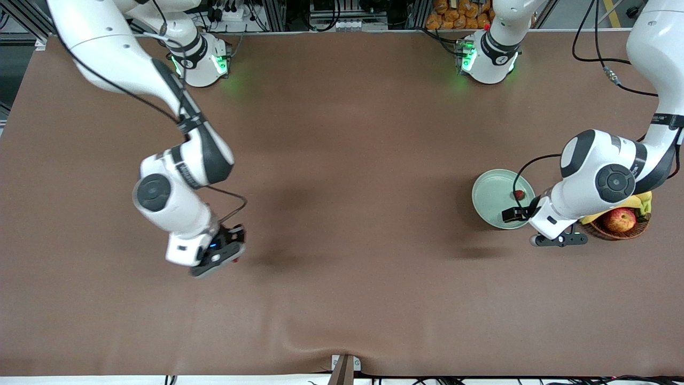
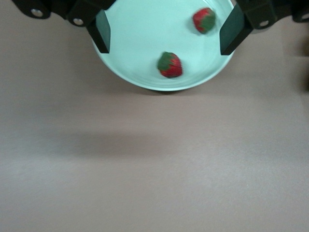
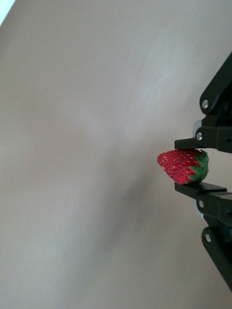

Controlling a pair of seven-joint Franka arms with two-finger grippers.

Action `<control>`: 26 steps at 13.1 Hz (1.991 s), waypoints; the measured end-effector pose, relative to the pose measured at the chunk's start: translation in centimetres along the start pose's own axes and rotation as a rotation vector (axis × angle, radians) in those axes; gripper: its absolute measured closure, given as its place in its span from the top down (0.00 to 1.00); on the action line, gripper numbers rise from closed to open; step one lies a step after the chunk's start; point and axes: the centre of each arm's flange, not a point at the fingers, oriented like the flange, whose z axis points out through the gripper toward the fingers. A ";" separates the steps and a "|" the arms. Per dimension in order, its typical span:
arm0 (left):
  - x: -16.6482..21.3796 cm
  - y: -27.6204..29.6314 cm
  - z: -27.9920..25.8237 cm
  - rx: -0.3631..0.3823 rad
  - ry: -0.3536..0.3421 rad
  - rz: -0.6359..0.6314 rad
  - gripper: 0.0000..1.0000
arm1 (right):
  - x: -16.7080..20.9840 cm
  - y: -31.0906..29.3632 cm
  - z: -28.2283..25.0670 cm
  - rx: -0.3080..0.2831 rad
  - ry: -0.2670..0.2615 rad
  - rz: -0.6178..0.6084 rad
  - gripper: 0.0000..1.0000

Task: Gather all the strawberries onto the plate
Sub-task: 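Release the strawberry mid-table with the right gripper while the left gripper returns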

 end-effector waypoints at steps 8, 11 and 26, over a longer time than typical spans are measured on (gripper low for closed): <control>1.6 8.3 -7.4 0.017 -0.009 -0.006 1.00 | 1.5 -22.0 8.2 0.093 0.035 -0.167 0.31; 1.7 11.5 -8.1 0.044 -0.010 -0.027 1.00 | 0.9 -21.9 10.3 0.093 0.006 -0.157 0.31; -0.1 19.9 -7.5 0.027 -0.010 -0.184 1.00 | 2.1 -7.1 -3.7 -0.009 0.018 0.030 1.00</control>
